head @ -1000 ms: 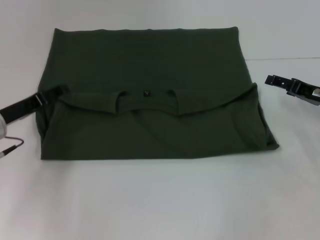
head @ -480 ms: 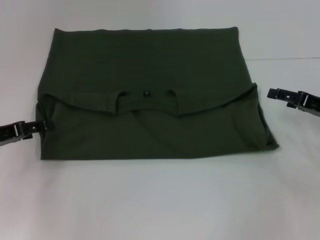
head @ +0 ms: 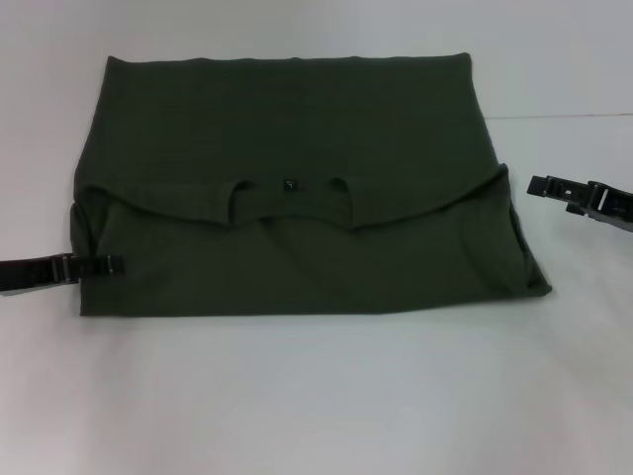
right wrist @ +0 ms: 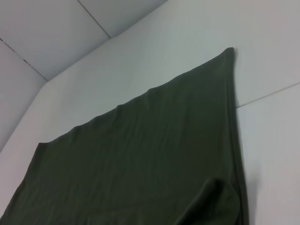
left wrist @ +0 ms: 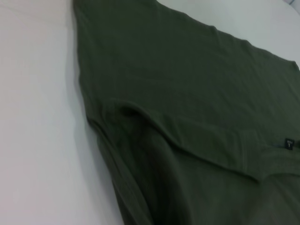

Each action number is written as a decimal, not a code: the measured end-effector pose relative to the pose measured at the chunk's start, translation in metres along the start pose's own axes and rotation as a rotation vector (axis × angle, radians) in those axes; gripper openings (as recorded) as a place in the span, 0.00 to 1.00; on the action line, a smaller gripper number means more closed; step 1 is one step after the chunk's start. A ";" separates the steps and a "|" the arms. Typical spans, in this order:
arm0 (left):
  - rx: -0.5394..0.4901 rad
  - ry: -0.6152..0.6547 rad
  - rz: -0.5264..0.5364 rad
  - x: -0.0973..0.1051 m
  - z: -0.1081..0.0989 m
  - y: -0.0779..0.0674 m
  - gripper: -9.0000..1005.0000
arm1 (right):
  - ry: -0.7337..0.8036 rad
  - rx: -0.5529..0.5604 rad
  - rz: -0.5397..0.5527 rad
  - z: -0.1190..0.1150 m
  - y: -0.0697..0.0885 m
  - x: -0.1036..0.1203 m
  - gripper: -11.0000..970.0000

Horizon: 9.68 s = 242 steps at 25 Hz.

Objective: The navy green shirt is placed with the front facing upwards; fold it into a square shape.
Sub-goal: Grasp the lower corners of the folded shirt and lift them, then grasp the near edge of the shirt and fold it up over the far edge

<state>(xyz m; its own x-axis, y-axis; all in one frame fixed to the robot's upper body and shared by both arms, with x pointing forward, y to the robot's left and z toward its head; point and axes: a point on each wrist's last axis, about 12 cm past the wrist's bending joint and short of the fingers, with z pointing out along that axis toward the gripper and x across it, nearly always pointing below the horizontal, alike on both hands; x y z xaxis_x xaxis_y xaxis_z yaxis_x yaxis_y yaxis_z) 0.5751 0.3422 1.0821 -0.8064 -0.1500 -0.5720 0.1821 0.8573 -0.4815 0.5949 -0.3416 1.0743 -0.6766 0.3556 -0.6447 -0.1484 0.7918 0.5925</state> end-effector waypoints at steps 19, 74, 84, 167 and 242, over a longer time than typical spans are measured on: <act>0.001 0.083 0.042 0.002 0.008 -0.008 0.85 | 0.003 -0.007 -0.006 0.003 0.003 0.001 0.96; -0.006 0.102 0.105 -0.004 0.011 -0.012 0.03 | 0.584 0.211 -0.140 0.030 0.073 -0.049 0.85; -0.006 0.101 0.112 -0.005 0.011 -0.012 0.03 | 0.580 0.217 -0.150 0.041 0.076 -0.036 0.80; 0.343 0.544 0.126 0.014 -0.068 -0.031 0.03 | 1.013 -0.192 -0.215 -0.026 0.074 0.020 0.08; -0.092 -0.662 -0.019 -0.032 0.062 -0.031 0.31 | -0.151 0.019 0.065 0.053 0.039 -0.017 0.51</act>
<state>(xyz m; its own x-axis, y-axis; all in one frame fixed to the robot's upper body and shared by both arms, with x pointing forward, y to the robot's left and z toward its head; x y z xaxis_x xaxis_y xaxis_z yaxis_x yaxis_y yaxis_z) 0.6304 0.2899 1.0745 -0.2885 -0.4109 -0.8648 0.0987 0.8857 -0.4537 0.6387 -0.2902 1.0829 -0.5681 0.4756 -0.6716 -0.0931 0.7737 0.6267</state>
